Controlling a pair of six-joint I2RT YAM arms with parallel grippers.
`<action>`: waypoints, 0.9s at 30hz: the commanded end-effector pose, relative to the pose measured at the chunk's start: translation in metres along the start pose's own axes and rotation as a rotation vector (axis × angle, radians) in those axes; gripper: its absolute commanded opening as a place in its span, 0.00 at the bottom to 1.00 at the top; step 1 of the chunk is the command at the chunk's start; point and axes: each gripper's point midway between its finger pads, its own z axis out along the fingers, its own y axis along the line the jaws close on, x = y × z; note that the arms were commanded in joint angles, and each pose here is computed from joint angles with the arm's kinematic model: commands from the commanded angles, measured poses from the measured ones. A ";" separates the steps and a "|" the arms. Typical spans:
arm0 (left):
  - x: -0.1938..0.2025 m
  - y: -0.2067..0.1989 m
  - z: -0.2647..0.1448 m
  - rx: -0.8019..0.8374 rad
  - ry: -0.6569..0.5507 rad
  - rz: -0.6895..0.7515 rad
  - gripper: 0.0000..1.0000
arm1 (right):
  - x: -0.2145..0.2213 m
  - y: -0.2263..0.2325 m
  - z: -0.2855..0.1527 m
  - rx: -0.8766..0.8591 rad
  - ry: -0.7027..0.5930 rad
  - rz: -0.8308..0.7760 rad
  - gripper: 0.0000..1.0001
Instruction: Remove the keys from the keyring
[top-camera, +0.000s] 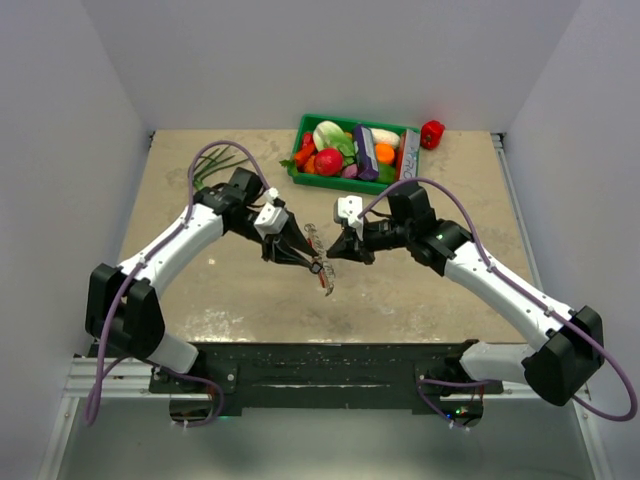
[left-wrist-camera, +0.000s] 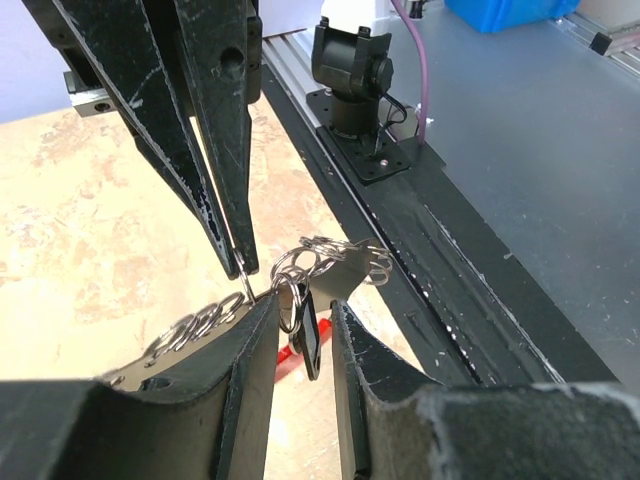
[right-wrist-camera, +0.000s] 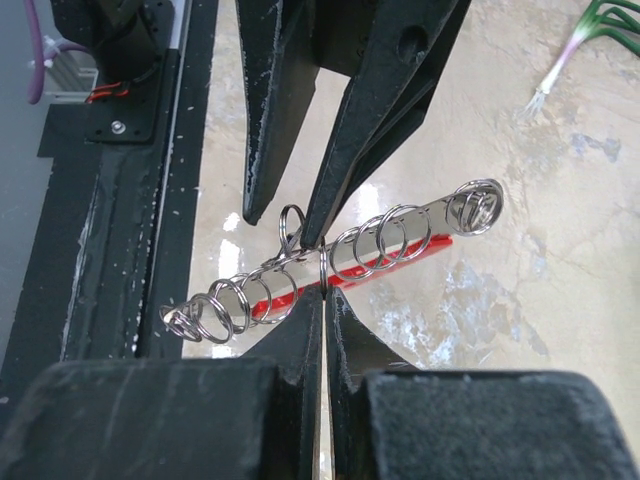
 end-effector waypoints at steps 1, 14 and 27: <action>-0.036 -0.001 0.001 0.038 -0.130 0.069 0.33 | -0.018 -0.012 -0.003 0.051 -0.038 -0.059 0.00; -0.034 0.004 0.001 0.033 -0.116 0.062 0.33 | -0.012 -0.014 0.001 0.063 -0.015 -0.064 0.00; -0.030 0.009 0.001 0.027 -0.094 0.045 0.32 | -0.002 -0.015 0.006 0.087 0.034 -0.095 0.00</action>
